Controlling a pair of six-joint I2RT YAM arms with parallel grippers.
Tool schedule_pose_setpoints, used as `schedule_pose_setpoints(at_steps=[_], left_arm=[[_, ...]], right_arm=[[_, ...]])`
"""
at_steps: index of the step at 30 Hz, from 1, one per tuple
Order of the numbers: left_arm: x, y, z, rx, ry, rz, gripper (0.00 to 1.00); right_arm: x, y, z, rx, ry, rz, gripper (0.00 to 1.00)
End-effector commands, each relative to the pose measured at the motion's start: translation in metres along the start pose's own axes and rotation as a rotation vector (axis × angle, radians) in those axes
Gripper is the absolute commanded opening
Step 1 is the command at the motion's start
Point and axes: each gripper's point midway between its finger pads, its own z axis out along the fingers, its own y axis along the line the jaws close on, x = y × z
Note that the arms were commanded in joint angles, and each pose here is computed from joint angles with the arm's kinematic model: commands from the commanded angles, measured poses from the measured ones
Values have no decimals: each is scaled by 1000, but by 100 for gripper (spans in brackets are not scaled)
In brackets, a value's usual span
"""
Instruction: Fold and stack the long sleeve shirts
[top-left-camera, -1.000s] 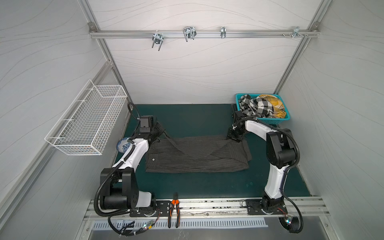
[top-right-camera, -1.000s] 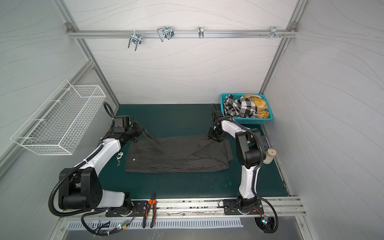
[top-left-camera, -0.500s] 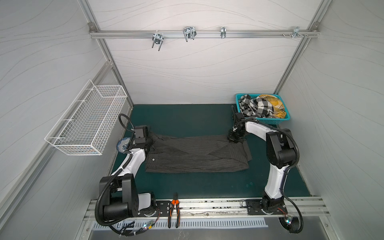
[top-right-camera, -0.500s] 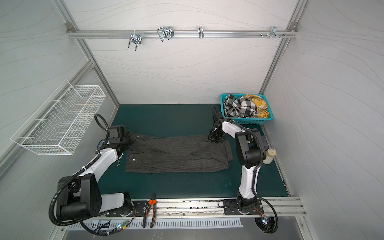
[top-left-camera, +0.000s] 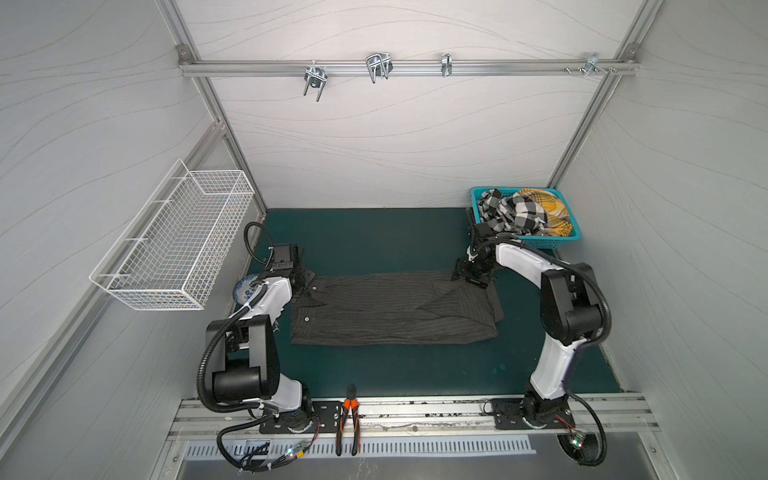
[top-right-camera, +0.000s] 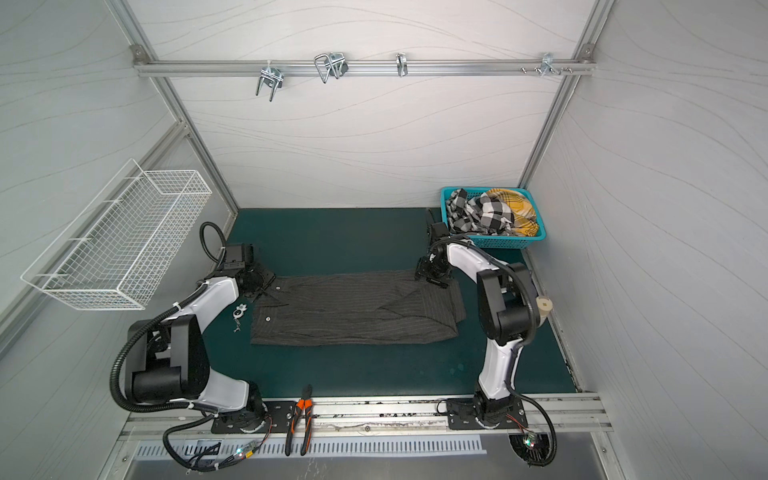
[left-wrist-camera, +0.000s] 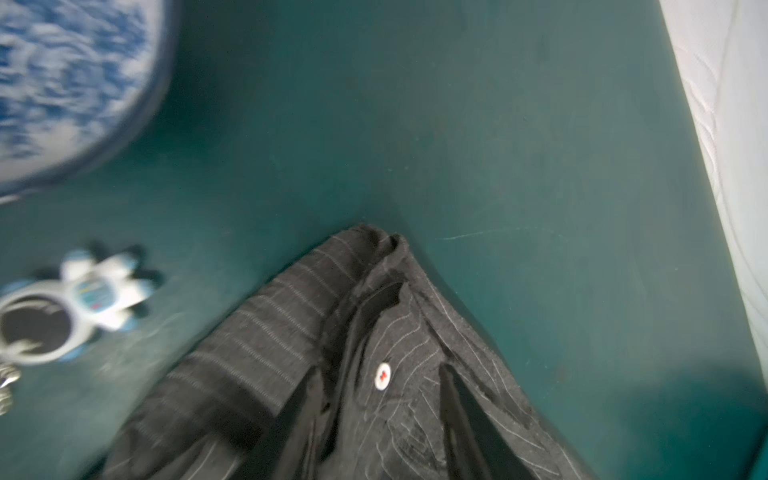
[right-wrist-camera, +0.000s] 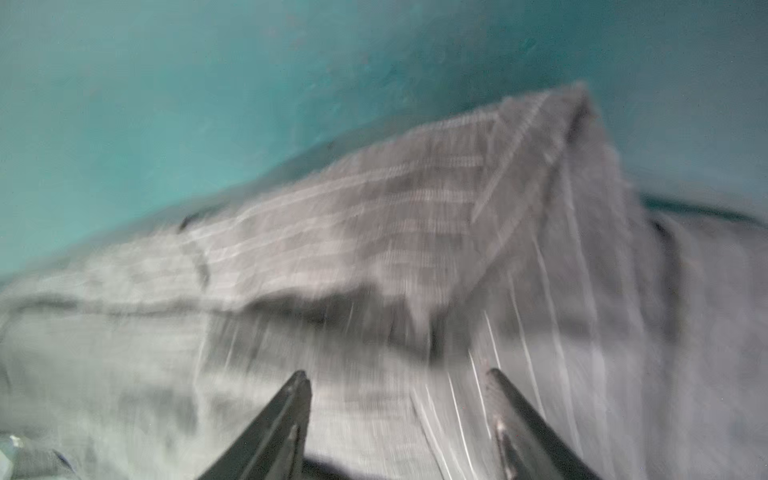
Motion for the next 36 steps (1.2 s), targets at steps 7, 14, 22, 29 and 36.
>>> schedule_pose_setpoints(at_steps=[7,14,22,29,36], left_arm=[[18,-16,-33,-50,17,65,54],[69,-17,35,-118,268,110,18],[69,15,51,-209,302,73,2],[69,31,42,-230,328,74,0],[170,-29,-4,21,446,298,20]], right_arm=[[128,-15,-46,100,81,-60,68],[177,-23,-7,94,185,21,35],[146,-14,50,133,231,53,20],[-4,51,52,97,114,-36,20],[-34,93,-34,40,-17,-174,60]])
